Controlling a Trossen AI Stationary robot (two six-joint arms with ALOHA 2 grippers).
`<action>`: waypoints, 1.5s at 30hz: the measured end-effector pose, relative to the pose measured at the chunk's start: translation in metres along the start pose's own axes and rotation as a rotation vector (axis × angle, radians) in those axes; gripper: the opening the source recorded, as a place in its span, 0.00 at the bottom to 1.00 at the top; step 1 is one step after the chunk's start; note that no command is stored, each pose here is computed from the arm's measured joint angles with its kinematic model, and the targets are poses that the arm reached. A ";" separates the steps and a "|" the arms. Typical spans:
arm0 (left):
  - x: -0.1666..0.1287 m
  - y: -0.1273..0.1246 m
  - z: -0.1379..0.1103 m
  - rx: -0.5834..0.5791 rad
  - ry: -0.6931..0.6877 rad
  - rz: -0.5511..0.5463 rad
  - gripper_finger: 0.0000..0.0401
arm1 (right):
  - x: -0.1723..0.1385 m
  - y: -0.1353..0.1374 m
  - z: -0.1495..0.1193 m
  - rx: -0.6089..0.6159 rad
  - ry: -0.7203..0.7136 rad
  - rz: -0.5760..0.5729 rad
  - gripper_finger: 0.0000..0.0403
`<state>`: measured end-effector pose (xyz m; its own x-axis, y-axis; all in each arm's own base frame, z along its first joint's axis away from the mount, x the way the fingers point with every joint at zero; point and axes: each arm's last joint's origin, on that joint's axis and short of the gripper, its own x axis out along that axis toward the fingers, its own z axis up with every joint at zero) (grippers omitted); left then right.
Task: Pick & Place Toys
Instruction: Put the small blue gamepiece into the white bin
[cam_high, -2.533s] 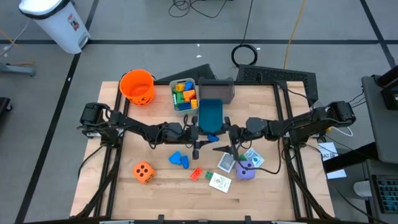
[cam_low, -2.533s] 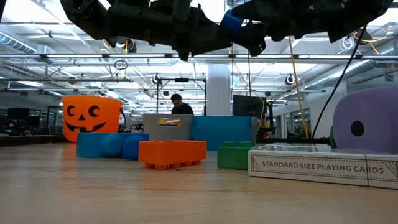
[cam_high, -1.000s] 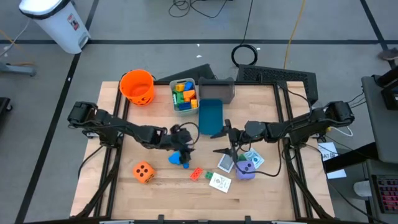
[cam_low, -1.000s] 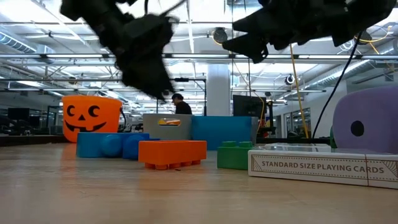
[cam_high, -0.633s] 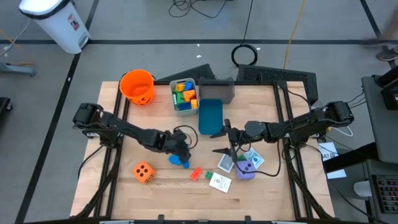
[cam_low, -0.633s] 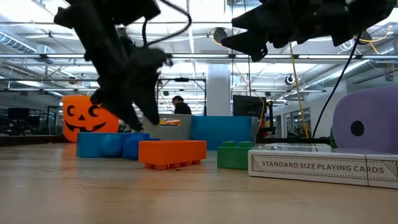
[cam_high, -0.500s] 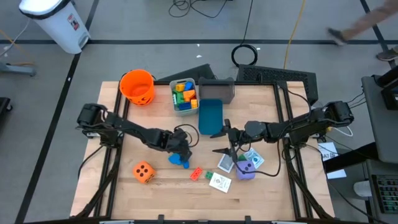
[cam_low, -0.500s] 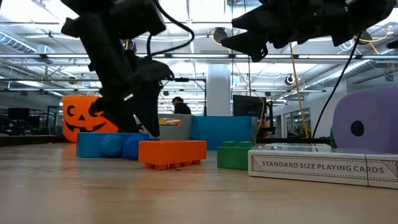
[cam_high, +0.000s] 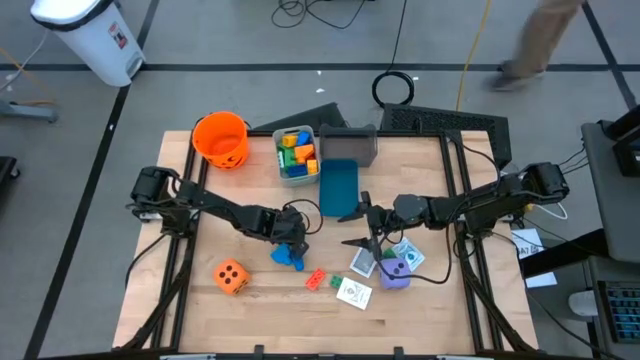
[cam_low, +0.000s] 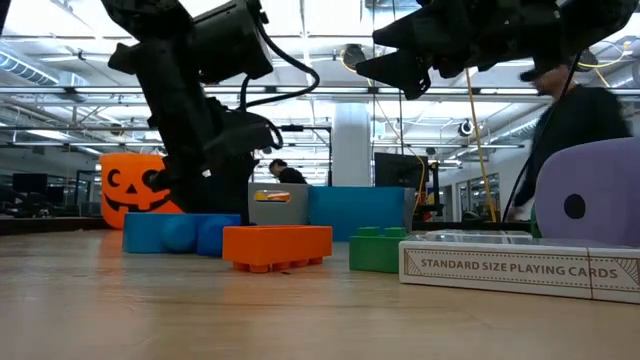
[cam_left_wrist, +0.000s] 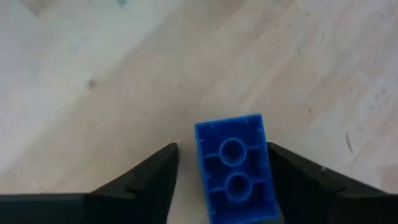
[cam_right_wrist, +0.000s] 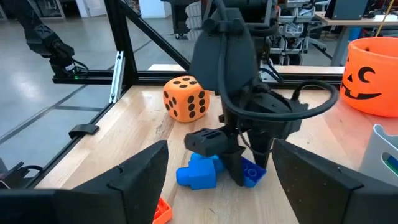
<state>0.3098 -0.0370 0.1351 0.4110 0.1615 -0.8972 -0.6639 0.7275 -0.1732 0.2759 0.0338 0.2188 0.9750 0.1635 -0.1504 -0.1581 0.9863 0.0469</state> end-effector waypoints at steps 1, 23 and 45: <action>-0.002 0.001 0.002 0.010 -0.009 0.001 0.55 | 0.000 0.000 0.000 0.000 -0.001 0.000 0.70; -0.045 0.005 0.024 0.303 -0.089 -0.183 0.29 | 0.000 0.000 0.000 0.000 0.003 0.000 0.70; -0.018 -0.001 0.006 1.296 -0.063 -0.045 0.88 | 0.000 0.000 0.000 -0.003 -0.004 0.000 0.70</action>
<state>0.3070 -0.0367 0.1543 0.4690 0.1252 -0.8743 0.4206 0.8388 0.3458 0.2760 0.0338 0.2193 0.9756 0.1635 -0.1467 -0.1587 0.9863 0.0442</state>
